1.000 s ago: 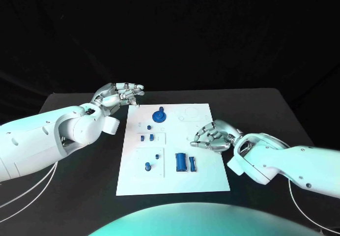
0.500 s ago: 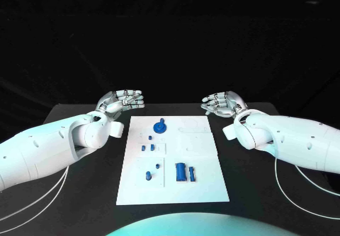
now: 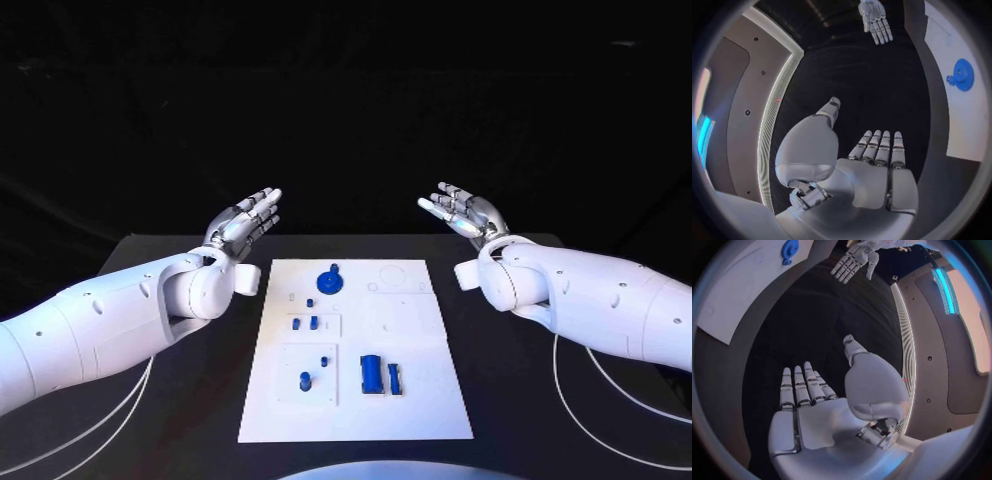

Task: Assemble the parts on the task board

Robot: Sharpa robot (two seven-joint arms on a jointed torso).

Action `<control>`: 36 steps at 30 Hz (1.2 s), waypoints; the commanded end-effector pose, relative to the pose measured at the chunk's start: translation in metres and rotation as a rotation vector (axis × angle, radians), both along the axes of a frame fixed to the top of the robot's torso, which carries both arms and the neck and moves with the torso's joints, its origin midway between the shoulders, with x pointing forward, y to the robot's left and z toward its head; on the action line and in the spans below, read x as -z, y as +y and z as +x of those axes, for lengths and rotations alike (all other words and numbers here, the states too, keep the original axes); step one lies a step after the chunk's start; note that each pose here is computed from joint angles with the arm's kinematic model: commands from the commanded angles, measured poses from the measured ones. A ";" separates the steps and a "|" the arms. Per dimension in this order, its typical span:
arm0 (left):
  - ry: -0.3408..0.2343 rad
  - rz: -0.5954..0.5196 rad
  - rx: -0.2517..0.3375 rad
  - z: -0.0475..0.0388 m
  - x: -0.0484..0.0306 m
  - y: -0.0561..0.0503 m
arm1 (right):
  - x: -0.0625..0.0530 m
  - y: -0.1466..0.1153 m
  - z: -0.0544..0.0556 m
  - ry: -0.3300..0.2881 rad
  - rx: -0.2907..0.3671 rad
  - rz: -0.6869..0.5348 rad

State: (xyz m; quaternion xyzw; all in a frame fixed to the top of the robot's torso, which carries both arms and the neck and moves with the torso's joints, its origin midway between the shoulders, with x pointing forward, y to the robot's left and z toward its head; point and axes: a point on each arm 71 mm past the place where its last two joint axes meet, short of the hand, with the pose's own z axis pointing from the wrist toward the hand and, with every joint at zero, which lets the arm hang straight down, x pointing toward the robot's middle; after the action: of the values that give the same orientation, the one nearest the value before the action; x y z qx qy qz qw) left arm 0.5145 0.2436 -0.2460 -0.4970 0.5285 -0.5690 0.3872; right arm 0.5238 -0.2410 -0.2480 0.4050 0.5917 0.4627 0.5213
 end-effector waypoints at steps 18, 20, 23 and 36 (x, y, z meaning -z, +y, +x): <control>-0.067 0.137 -0.191 -0.0507 -0.0209 -0.050 | -0.024 0.049 -0.062 -0.009 0.112 0.256; -0.068 0.139 -0.195 -0.0522 -0.0216 -0.051 | -0.024 0.049 -0.062 -0.009 0.112 0.256; -0.069 0.140 -0.197 -0.0527 -0.0218 -0.051 | -0.024 0.049 -0.062 -0.009 0.112 0.256; -0.069 0.140 -0.197 -0.0527 -0.0218 -0.051 | -0.024 0.049 -0.062 -0.009 0.112 0.256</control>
State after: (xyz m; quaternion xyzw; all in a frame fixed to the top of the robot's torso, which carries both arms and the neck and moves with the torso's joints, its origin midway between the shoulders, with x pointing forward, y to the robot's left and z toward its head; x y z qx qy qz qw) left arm 0.4620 0.1932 -0.2271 -0.5078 0.5076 -0.5031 0.4809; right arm 0.4621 -0.1928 -0.2257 0.5032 0.5067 0.5021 0.4878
